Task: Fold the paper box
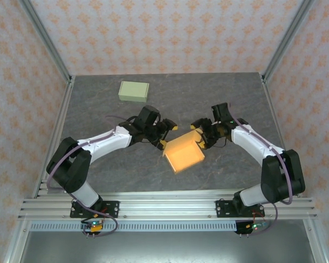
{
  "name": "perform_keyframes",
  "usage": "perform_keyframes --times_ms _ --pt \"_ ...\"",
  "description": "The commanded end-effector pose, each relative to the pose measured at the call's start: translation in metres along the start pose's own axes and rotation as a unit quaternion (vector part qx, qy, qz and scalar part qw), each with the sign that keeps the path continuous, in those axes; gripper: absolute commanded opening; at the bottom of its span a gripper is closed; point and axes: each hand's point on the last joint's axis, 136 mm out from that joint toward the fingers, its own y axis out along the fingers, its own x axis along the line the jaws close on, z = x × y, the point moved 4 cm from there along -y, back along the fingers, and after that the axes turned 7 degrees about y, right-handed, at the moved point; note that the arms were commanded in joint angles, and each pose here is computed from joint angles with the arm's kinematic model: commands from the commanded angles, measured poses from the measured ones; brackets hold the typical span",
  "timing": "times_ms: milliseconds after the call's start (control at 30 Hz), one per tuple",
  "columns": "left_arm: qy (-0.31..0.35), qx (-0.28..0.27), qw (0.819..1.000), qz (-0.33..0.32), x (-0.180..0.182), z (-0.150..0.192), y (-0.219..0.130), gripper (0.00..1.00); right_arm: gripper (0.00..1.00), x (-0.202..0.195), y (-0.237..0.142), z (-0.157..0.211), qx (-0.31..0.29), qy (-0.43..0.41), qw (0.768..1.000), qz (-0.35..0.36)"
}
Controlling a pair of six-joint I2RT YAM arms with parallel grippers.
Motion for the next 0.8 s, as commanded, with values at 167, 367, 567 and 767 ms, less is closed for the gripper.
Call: perform_keyframes --times_ms 167,367,567,767 --pt "0.182 -0.071 0.972 -0.131 0.027 -0.035 -0.053 1.00 0.96 0.010 -0.037 -0.024 -0.075 -0.170 0.981 0.064" --pt "0.285 -0.114 0.935 -0.176 0.064 -0.027 -0.098 1.00 0.91 -0.015 -0.072 -0.045 -0.158 -0.228 0.957 0.088" --pt "0.327 -0.099 0.930 -0.133 0.093 0.003 -0.109 0.99 0.88 -0.048 -0.079 -0.030 -0.182 -0.299 0.936 0.033" --pt "0.390 -0.057 0.917 -0.064 0.090 0.042 -0.102 0.95 0.89 -0.057 -0.080 -0.009 -0.159 -0.358 0.920 -0.029"
